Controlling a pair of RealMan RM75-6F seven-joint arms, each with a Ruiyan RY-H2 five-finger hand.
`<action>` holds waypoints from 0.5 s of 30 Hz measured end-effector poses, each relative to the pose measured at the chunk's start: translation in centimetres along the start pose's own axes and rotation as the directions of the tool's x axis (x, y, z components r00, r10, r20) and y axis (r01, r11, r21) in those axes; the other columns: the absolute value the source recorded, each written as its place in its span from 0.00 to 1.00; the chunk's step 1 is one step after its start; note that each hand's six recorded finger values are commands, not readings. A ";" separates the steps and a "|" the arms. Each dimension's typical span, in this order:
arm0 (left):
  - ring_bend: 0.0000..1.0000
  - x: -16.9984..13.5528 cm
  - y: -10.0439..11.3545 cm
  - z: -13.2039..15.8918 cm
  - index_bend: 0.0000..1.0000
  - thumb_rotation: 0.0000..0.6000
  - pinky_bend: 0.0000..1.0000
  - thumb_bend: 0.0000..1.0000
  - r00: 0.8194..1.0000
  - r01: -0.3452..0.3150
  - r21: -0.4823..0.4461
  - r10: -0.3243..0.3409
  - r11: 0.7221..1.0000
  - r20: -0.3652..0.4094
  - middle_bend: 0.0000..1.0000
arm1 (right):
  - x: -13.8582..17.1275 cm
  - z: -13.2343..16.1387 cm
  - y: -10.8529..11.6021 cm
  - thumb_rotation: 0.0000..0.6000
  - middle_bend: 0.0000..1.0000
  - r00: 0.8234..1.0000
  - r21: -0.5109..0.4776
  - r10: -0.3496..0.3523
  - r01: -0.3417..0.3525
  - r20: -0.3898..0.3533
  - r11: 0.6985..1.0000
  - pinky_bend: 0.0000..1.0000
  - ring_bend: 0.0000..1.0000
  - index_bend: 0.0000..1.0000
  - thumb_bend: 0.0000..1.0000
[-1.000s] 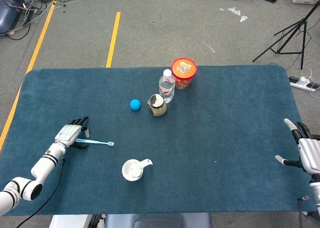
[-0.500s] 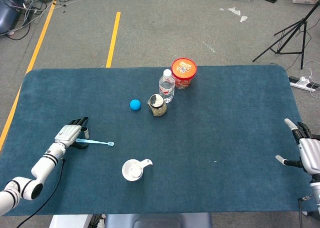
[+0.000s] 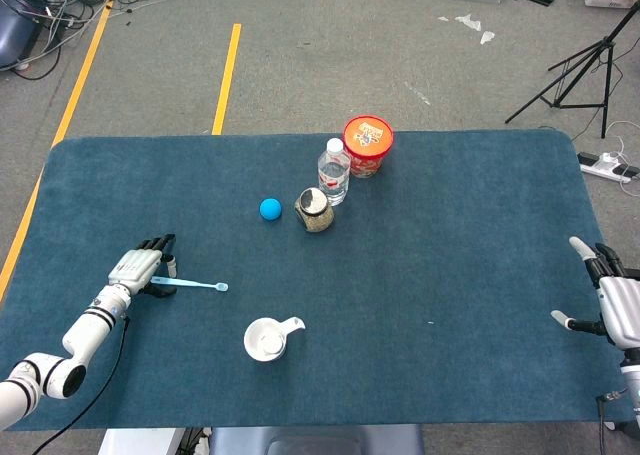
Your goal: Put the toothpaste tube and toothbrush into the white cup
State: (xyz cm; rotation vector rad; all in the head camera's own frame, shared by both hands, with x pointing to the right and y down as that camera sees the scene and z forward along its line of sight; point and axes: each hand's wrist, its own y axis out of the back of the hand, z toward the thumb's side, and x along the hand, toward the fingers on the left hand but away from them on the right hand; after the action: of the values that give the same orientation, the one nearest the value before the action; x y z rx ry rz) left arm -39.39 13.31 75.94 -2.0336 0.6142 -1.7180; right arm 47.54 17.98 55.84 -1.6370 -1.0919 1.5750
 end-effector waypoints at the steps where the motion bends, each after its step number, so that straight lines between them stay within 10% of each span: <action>1: 0.00 0.0 0.0 0.0 0.52 1.00 0.07 0.25 1.000 0.001 0.000 -0.001 1.000 -0.001 0.02 | 0.0 0.0 0.0 1.00 0.19 1.000 -0.001 -0.001 0.001 0.000 1.000 0.62 0.08 0.05 0.00; 15: 0.00 0.1 -0.3 -0.3 0.53 1.00 0.07 0.25 1.000 0.017 -0.009 -0.017 1.000 -0.021 0.02 | 0.0 -0.1 0.0 1.00 0.19 1.000 -0.001 0.000 0.000 0.001 1.000 0.62 0.08 0.05 0.00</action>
State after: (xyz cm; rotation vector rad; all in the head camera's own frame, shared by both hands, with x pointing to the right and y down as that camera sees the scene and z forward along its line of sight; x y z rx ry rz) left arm -39.68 13.46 76.28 -2.0345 0.6137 -1.7517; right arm 47.59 18.01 55.79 -1.6370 -1.0937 1.5753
